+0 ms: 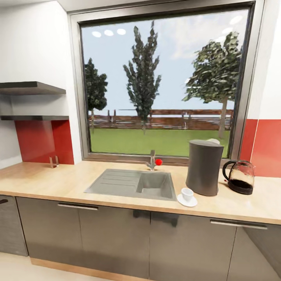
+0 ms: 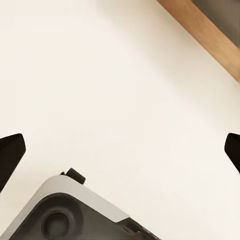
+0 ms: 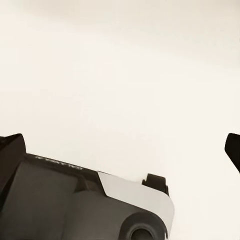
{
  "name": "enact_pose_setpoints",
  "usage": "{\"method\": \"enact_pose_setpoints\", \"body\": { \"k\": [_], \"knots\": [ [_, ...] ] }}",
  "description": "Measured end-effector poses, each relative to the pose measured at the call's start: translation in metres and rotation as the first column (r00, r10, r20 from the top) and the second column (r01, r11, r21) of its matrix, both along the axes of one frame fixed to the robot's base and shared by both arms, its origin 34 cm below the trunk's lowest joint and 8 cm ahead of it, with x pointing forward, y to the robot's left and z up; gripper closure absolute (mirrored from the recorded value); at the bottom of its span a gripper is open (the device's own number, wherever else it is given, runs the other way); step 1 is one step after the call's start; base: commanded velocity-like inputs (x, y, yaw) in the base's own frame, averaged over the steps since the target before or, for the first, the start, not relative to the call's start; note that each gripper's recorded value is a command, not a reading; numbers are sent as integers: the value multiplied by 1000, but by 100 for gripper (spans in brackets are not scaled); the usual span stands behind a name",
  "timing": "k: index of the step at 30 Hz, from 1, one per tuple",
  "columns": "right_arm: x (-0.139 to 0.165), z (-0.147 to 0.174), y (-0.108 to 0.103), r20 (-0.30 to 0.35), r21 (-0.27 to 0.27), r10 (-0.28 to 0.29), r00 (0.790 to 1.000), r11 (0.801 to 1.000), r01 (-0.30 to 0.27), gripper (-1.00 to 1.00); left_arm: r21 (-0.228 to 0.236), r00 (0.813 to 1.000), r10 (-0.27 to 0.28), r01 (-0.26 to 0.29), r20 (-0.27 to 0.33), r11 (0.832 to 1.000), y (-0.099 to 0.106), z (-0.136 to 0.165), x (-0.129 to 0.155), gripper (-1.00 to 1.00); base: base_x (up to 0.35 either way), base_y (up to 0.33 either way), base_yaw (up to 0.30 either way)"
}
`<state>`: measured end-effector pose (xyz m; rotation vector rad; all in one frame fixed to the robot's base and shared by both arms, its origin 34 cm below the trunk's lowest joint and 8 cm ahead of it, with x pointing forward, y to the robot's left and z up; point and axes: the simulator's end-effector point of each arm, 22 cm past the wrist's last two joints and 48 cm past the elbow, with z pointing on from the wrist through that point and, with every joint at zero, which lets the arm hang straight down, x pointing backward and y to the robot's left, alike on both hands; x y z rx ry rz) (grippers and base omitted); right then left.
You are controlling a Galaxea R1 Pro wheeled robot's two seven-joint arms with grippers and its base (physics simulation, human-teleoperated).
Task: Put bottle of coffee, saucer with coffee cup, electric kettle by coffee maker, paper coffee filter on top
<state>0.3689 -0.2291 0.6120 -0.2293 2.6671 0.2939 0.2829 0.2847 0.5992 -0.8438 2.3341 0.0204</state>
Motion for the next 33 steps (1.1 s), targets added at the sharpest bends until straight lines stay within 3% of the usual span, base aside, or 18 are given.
{"method": "enact_pose_setpoints", "body": {
  "k": [11, 27, 33],
  "knots": [
    [0, 0, -1, 2, -5, -3, 1000, 1000, 3, -100, 1, 1000, -1, 1, 0, 1000, 0, 0, 0, -100, 317, 164, -11],
    [2, 0, -4, 4, -5, -23, 1000, 1000, 23, -100, 1, 1000, -1, 1, -1, 1000, 1, 0, 0, -100, 189, 287, -254],
    [3, 0, -4, 5, -5, -23, 1000, 1000, 23, -100, 0, 1000, -2, 2, 1, 1000, 1, 0, 1, -100, 87, 327, -73]
  ]
}}
